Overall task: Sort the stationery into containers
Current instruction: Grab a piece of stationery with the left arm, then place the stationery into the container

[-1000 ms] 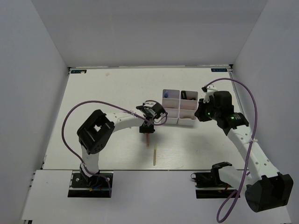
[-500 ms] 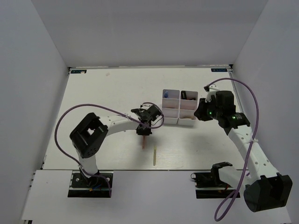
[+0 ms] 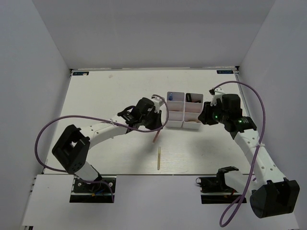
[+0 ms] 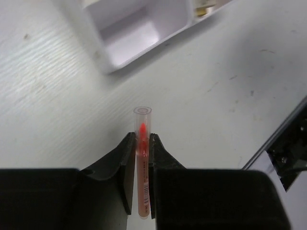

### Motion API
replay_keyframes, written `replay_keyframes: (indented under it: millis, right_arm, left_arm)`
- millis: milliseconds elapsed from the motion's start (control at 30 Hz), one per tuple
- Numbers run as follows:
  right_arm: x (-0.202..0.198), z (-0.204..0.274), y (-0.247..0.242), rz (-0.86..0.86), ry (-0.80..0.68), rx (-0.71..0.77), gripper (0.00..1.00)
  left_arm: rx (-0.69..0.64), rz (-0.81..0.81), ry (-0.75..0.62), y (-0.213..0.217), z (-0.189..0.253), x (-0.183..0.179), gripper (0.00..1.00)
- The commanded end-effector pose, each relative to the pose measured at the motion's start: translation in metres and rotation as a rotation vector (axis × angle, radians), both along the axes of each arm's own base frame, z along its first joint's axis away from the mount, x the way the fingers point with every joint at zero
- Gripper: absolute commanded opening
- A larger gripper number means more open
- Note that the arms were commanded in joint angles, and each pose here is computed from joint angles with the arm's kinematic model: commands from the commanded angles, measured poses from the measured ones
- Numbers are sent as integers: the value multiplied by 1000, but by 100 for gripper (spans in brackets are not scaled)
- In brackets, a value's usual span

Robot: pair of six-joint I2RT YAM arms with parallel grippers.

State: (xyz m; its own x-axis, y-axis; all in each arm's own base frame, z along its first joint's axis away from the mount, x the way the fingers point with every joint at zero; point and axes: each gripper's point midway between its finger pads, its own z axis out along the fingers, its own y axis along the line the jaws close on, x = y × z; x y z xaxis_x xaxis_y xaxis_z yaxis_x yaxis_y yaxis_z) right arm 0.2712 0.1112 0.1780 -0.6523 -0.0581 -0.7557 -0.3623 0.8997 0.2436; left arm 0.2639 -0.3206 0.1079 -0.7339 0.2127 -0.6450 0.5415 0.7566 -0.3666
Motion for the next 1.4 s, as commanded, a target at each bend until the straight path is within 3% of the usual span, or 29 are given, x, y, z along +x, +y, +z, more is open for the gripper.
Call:
replay_keyframes:
  millis: [0,367,600,967,1200,1267,1367]
  right_arm:
    - [4,9,2,14,-51,18,36]
    - [3,8,3,35,-66,17,36]
    - [3,8,4,45,-70,15,36]
    - [2,6,3,49,-69,13,37]
    - [3,5,1,45,-72,8,37]
    - [3,6,1,49,-74,5,37]
    - [4,4,2,49,-66,7,37]
  left_arm:
    - [-178,-242,-192,-41,54,4,0]
    - [-376,-576,-483,-95,106,28,0]
    - [-411,-644,-636,-108,108,58,0]
    - [-455,-583,-650,-114,102,94,0]
    - [-469,-577,-576,-109,74,81,0]
    - [-467,-577,-561,-106,68,79,5]
    - [-456,-570,-551,-104,65,75,24]
